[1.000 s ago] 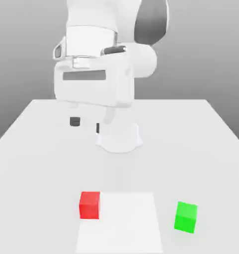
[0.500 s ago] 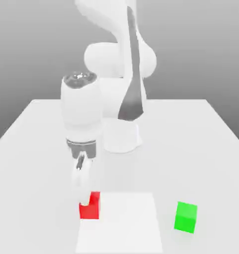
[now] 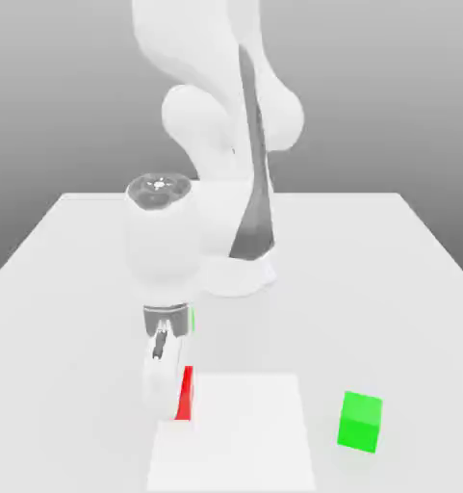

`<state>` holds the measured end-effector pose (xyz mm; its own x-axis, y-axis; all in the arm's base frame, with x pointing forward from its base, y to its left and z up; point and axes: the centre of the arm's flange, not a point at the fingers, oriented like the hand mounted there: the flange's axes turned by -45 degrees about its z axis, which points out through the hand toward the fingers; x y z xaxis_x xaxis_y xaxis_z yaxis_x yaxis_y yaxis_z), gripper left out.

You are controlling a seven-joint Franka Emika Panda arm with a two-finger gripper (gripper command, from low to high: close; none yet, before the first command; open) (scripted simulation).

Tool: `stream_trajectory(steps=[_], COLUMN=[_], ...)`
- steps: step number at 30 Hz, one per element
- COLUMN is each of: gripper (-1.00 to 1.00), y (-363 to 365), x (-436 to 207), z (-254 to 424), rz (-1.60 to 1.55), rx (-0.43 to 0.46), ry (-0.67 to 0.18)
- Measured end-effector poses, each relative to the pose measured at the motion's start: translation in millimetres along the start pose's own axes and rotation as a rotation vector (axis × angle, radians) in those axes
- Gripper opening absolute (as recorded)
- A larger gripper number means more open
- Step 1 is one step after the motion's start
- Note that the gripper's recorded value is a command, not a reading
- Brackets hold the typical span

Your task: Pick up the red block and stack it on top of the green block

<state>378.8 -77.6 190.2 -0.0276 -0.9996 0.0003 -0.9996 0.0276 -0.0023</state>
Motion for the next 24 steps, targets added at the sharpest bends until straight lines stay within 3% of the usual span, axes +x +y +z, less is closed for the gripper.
stream_trajectory(steps=[3,15,20,21,24], gripper=[-1.00,-1.00,-1.00,1.00,1.00], y=[-7.4,-16.8,-20.4,-19.6,-19.6], x=[-26.5,-247.6,-250.5,-250.6,-250.6], z=[-20.2,-52.5,-6.6,3.2,3.2], rz=[-0.124,-1.168,-1.207,-1.208,-1.208], rx=[0.000,0.000,0.001,0.000,0.000], ry=[0.000,-0.001,0.000,-0.001,-0.001])
